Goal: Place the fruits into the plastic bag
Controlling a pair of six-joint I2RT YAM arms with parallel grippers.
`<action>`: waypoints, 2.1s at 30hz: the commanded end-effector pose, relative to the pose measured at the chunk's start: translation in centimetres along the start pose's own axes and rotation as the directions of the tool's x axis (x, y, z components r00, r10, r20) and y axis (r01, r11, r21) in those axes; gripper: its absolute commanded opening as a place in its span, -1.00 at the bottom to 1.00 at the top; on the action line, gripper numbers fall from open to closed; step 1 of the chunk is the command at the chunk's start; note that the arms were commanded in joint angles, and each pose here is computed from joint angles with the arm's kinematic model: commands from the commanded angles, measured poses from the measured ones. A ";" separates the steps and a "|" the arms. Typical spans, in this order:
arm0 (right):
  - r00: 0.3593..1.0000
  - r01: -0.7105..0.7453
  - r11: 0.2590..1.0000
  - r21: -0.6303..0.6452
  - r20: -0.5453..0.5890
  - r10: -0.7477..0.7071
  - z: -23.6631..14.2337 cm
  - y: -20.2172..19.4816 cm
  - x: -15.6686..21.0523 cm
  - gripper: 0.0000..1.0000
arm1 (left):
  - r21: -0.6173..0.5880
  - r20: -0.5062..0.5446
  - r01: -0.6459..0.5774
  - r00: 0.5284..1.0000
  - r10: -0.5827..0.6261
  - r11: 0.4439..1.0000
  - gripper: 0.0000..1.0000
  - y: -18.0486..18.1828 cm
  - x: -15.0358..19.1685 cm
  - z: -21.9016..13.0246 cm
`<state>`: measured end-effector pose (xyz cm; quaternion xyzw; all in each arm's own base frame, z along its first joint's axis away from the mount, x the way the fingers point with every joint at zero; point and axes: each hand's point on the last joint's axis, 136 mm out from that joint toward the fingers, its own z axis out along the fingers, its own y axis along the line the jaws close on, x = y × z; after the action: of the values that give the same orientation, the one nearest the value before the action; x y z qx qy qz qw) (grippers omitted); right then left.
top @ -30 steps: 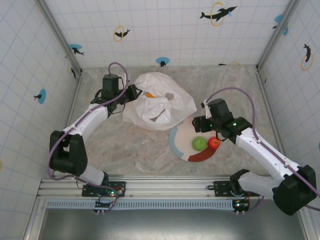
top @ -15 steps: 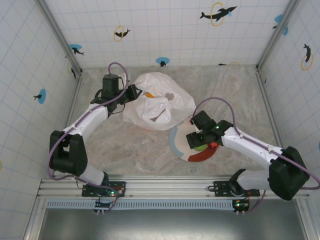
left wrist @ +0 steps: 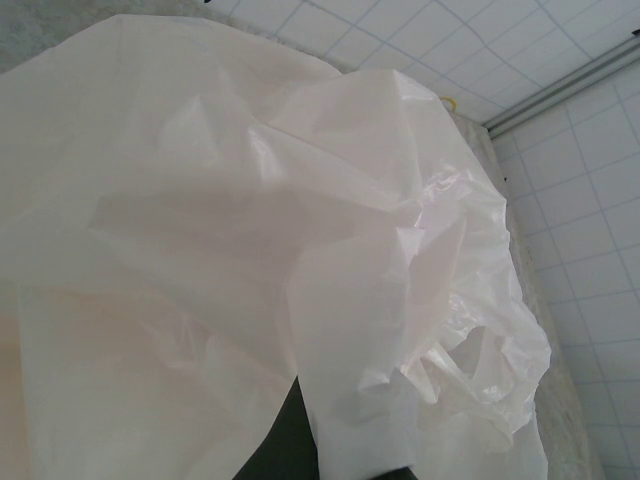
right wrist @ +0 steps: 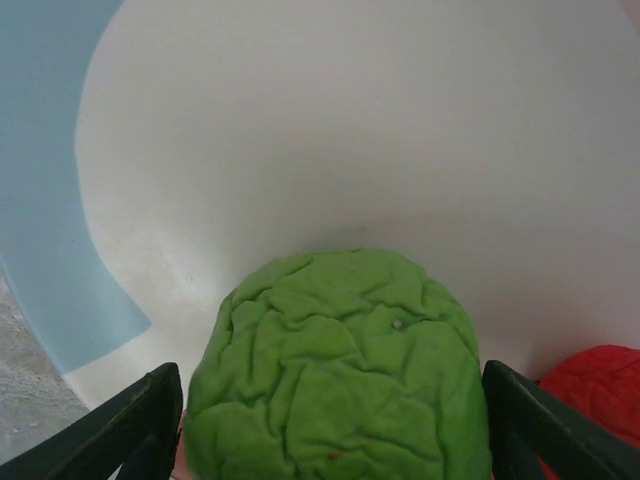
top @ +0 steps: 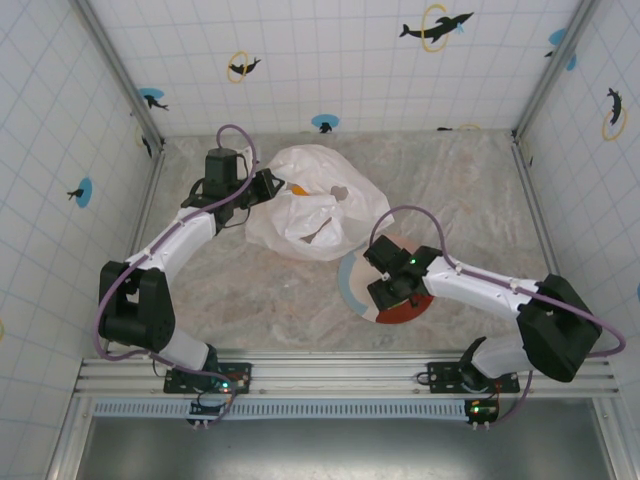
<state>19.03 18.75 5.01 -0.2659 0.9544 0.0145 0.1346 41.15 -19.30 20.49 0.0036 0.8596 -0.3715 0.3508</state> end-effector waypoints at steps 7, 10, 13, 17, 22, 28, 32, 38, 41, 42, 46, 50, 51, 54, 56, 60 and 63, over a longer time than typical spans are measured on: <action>0.996 -0.002 0.999 0.040 0.084 -0.002 -1.6 -0.7 -1.8 0.20 | 0.005 0.002 -0.018 1.000 0.018 1.000 -1.00 -0.5 0.1 -0.3; 0.984 -0.025 0.999 0.037 0.179 0.018 -4.0 -1.4 -4.2 0.18 | 0.006 0.003 -0.020 1.000 0.020 1.000 -1.00 -0.5 0.1 -0.4; 0.952 -0.052 0.999 -0.005 0.302 0.051 -6.7 -1.9 -7.2 0.16 | 0.005 0.003 -0.018 1.000 0.018 1.000 -1.00 -0.5 0.0 -0.4; 0.888 -0.077 0.993 -0.093 0.447 0.110 -10.6 -2.3 -11.4 0.14 | 0.005 0.005 -0.020 1.000 0.020 1.000 -1.00 -0.5 0.0 -0.4; 0.785 -0.088 0.978 -0.191 0.591 0.186 -14.1 -2.9 -16.2 0.14 | 0.004 0.004 -0.019 1.000 0.019 1.000 -1.00 -0.5 0.0 -0.4; 0.741 -0.050 0.923 -0.382 0.606 0.291 -13.5 -1.3 -20.3 0.14 | 0.006 0.005 -0.020 1.000 0.020 1.000 -1.00 -0.6 0.0 -0.5; 0.784 0.029 0.842 -0.539 0.535 0.315 -11.7 2.9 -21.1 0.14 | 0.007 0.004 -0.019 1.000 0.019 1.000 -1.00 -0.6 0.0 -0.4; 0.831 0.075 0.820 -0.567 0.490 0.263 -9.2 6.8 -22.2 0.13 | 0.010 0.002 -0.017 1.000 0.017 1.000 -1.00 -0.6 0.1 -0.4; 0.845 0.064 0.825 -0.561 0.470 0.254 -7.5 7.3 -23.1 0.13 | 0.010 0.002 -0.015 1.000 0.015 1.000 -1.00 -0.6 0.1 -0.4; 0.849 0.058 0.829 -0.556 0.465 0.252 -7.1 7.3 -23.5 0.13 | 0.012 0.001 -0.016 1.000 0.016 1.000 -1.00 -0.7 0.1 -0.4; 0.843 0.042 0.860 -0.509 0.480 0.243 -5.8 7.0 -25.1 0.14 | 0.013 -0.001 -0.016 1.000 0.016 1.000 -1.00 -0.7 0.1 -0.4; 0.839 0.022 0.877 -0.480 0.486 0.246 -4.4 6.8 -26.6 0.14 | 0.014 -0.001 -0.015 1.000 0.015 1.000 -1.00 -0.7 0.1 -0.4; 0.837 0.021 0.876 -0.482 0.487 0.248 -4.2 7.0 -27.0 0.16 | 0.014 -0.002 -0.015 1.000 0.015 1.000 -1.00 -0.7 0.1 -0.4; 0.841 0.032 0.857 -0.514 0.477 0.256 -3.8 8.2 -27.8 0.17 | 0.015 -0.001 -0.015 1.000 0.015 1.000 -1.00 -0.8 0.1 -0.4; 0.843 0.045 0.832 -0.553 0.468 0.265 -3.7 9.3 -28.2 0.19 | 0.016 -0.003 -0.014 1.000 0.014 1.000 -1.00 -0.8 0.2 -0.3; 0.844 0.039 0.790 -0.612 0.443 0.301 -3.2 10.5 -28.8 0.24 | 0.015 0.003 -0.018 1.000 0.018 1.000 -1.00 -0.9 0.0 -0.5; 0.855 0.032 0.771 -0.636 0.417 0.308 -2.5 11.0 -29.0 0.34 | 0.012 0.018 -0.025 1.000 0.025 1.000 -1.00 -1.0 -0.3 -0.8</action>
<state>35.90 40.81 12.84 -0.2100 0.8639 0.3689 0.2712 41.10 -19.37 20.50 0.0042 0.8596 -0.3719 0.3504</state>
